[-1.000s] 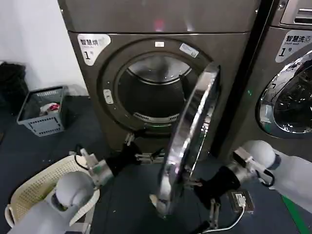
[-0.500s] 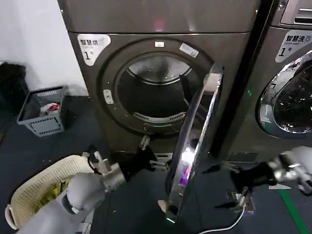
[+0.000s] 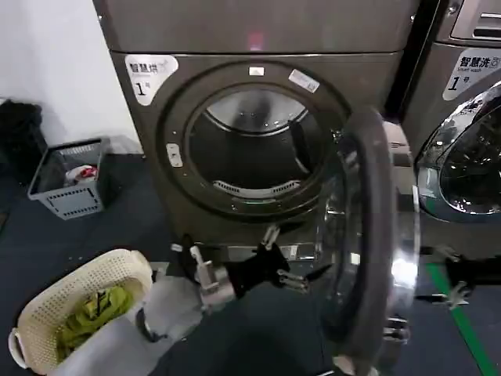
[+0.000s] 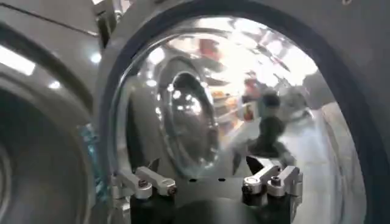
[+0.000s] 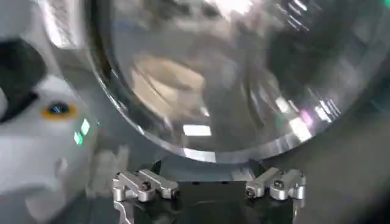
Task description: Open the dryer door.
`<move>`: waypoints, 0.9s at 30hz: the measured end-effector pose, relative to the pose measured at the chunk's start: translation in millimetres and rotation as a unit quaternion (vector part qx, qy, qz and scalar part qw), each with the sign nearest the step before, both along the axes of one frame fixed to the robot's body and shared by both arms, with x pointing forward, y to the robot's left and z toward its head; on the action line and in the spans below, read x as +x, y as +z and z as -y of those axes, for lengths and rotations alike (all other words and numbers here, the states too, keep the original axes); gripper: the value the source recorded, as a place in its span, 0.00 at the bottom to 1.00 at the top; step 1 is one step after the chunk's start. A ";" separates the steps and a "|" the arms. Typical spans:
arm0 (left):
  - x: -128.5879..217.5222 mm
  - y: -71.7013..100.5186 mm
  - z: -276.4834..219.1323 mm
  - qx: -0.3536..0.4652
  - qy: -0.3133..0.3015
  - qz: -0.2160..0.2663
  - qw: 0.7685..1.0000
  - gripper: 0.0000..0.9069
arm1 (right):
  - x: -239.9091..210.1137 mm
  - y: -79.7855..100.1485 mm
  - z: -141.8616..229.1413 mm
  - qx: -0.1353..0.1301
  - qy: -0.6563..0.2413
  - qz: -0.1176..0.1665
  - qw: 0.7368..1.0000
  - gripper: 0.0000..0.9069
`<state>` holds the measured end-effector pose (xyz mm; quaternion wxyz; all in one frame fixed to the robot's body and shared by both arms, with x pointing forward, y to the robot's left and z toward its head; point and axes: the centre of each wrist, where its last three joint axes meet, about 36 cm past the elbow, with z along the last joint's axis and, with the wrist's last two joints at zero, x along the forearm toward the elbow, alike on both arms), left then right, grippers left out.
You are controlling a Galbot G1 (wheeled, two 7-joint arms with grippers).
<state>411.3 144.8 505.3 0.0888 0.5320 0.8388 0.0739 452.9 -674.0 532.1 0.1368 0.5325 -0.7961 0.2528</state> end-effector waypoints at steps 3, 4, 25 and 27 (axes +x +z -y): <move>5.1 1.0 11.4 -0.003 -0.010 0.002 1.000 1.00 | -18.2 -4.7 36.2 -0.010 -0.062 0.018 0.998 1.00; 6.4 1.0 15.3 -0.003 -0.014 0.002 1.000 1.00 | -24.2 -6.9 45.8 -0.012 -0.081 0.026 0.996 1.00; 25.6 -9.7 76.9 -0.005 -0.060 -0.003 0.998 1.00 | -263.9 -77.8 168.0 -0.050 -0.575 0.097 0.811 1.00; 26.9 -10.5 82.9 -0.006 -0.065 -0.004 0.998 1.00 | -287.6 -83.0 168.2 -0.054 -0.608 0.103 0.786 1.00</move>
